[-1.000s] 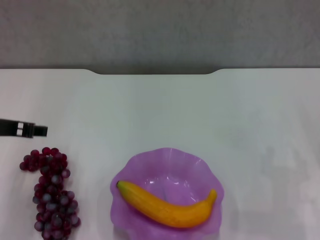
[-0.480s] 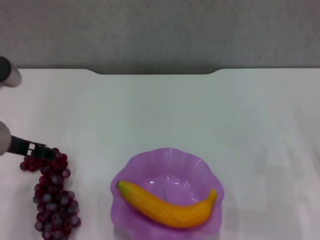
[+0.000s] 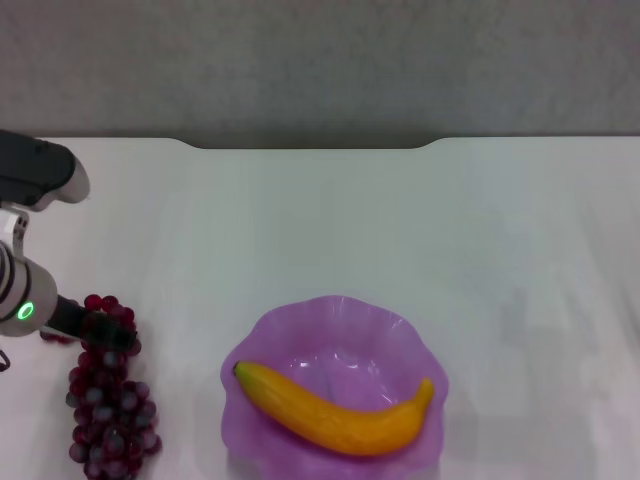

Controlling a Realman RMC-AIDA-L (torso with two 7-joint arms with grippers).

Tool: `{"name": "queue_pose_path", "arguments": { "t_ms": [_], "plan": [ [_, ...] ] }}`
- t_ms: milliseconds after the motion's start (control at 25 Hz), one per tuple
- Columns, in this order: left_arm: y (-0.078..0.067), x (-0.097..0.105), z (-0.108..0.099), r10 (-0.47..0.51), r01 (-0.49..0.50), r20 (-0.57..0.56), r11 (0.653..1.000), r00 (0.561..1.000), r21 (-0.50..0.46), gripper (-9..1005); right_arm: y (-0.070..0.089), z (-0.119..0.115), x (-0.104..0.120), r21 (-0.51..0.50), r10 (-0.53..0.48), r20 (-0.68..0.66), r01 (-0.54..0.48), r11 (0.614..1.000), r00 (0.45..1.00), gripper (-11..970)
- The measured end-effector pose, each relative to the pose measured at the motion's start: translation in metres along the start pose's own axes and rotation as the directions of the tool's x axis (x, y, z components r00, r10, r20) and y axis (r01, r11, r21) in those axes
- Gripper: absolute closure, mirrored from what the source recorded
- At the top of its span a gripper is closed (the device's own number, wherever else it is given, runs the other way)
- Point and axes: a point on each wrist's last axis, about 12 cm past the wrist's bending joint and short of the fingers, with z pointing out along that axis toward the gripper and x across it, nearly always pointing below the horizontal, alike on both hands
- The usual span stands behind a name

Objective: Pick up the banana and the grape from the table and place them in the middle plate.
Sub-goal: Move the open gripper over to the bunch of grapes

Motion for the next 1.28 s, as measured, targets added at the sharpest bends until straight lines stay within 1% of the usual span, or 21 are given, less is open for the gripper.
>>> {"name": "queue_pose_path", "arguments": {
  "t_ms": [320, 600, 760, 1000, 1280],
  "plan": [
    [-0.001, 0.001, 0.011, 0.005, -0.005, -0.042, 1.0, 0.999, 0.003, 128, 0.002, 0.0, 0.001, -0.007, -0.002, -0.003, 0.002, 1.0, 1.0, 288],
    [-0.011, 0.0, 0.016, 0.038, -0.036, -0.058, 0.999, 0.998, 0.032, 156, 0.003, 0.001, 0.0, -0.01, -0.003, -0.002, 0.003, 1.0, 1.0, 288],
    [-0.014, -0.001, 0.021, 0.045, -0.043, -0.068, 0.998, 0.997, 0.042, 172, 0.004, 0.001, -0.001, -0.012, -0.003, -0.001, 0.003, 1.0, 1.0, 288],
    [-0.013, 0.0, 0.029, 0.042, -0.039, -0.085, 0.998, 0.995, 0.042, 196, 0.004, 0.001, 0.0, -0.013, -0.004, -0.002, 0.004, 1.0, 1.0, 287],
    [-0.012, -0.001, 0.031, 0.04, -0.037, -0.094, 0.999, 0.995, 0.032, 225, 0.005, 0.001, 0.0, -0.015, -0.004, -0.002, 0.004, 1.0, 1.0, 287]
  ]
}}
